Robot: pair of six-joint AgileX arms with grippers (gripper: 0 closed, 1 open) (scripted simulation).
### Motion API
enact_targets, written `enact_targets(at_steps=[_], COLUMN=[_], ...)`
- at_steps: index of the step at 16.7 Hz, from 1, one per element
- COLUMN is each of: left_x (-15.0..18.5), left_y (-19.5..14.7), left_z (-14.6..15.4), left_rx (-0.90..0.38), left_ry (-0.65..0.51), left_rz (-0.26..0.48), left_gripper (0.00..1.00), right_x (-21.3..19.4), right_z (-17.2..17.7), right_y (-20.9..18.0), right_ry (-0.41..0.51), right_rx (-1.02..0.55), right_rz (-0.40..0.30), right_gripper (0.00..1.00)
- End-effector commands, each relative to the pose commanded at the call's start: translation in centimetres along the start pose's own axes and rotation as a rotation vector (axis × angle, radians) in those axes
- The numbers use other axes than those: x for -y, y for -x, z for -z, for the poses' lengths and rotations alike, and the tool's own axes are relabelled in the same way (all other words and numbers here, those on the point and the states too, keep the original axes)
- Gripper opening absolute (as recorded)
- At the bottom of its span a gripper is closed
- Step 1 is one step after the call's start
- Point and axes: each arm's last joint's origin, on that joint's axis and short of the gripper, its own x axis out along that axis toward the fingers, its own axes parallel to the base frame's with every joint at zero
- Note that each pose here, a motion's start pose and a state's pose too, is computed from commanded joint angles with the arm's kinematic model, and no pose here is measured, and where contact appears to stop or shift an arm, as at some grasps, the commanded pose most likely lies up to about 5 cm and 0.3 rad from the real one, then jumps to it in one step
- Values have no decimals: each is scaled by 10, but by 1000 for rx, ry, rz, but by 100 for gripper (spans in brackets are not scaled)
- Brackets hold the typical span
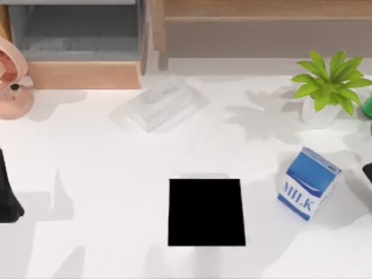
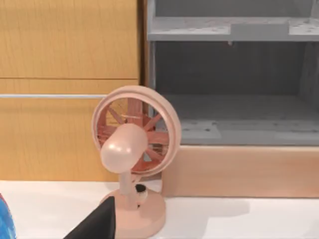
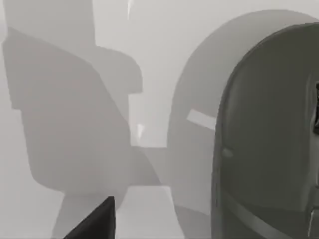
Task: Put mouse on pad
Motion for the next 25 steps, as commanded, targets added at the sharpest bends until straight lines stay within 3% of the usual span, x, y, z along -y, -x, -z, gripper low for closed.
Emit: enact_targets(at_steps=[8,21,25], left_x=[0,0,0], left_y=[0,0,0], left_z=[0,0,0], left_rx=[0,0,0], left_ry=[0,0,0], left_rz=[0,0,0], left_gripper=[100,100,100], right_x=[3,3,3], right_z=[-12,-12,-12], right_y=[-19,-19,-19], right_ry=[-2,-2,-2], right_rx=[2,2,2], right_rz=[0,0,0], right_gripper=[100,2,0])
